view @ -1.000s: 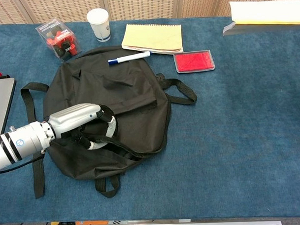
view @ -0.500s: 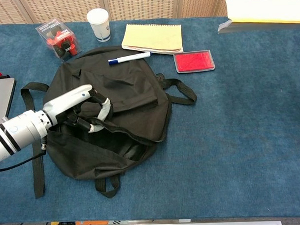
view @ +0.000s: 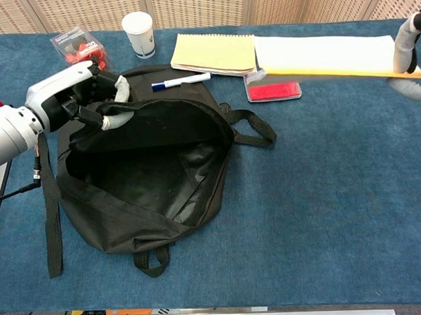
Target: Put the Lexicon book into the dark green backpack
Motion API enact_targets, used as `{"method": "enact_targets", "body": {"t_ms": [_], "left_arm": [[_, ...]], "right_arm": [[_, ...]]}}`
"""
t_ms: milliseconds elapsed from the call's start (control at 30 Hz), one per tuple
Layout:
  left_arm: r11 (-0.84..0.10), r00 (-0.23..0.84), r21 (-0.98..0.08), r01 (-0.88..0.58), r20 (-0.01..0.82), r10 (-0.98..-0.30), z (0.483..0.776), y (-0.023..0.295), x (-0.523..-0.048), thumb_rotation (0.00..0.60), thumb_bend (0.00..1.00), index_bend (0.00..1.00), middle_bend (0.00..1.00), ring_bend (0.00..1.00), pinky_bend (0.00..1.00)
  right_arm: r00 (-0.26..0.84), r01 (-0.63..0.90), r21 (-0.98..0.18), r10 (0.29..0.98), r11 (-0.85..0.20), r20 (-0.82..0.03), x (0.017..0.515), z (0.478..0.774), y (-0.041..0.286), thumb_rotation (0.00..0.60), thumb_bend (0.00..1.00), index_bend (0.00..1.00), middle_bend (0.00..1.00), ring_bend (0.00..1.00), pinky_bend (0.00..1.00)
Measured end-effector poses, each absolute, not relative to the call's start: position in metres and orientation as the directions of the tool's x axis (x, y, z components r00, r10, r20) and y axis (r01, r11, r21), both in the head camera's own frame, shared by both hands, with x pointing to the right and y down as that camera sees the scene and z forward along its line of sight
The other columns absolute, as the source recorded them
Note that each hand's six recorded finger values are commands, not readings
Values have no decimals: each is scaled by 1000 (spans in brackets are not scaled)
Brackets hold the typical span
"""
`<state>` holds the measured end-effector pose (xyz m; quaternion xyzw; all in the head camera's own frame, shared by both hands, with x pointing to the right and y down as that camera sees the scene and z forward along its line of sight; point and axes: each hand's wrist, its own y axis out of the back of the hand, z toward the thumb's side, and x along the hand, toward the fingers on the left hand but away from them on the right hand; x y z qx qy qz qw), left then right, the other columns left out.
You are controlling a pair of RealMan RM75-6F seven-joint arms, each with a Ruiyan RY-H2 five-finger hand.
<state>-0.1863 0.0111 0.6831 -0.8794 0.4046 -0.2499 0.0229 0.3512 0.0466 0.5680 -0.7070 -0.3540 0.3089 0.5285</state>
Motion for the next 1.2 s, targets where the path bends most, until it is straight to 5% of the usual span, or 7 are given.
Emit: {"method": "enact_targets", "body": {"t_ms": [567, 1200], "left_arm": [[-600, 476, -126, -790, 491, -730, 677, -26, -182, 600, 380, 685, 549, 465, 252], [-548, 475, 32, -836, 541, -694, 659, -44, -175, 600, 380, 677, 538, 463, 252]], "right_arm": [[750, 384, -854, 658, -351, 67, 278, 539, 77, 600, 315, 772, 710, 503, 613], [850, 328, -815, 526, -478, 33, 188, 600, 86, 600, 315, 775, 714, 509, 619]]}}
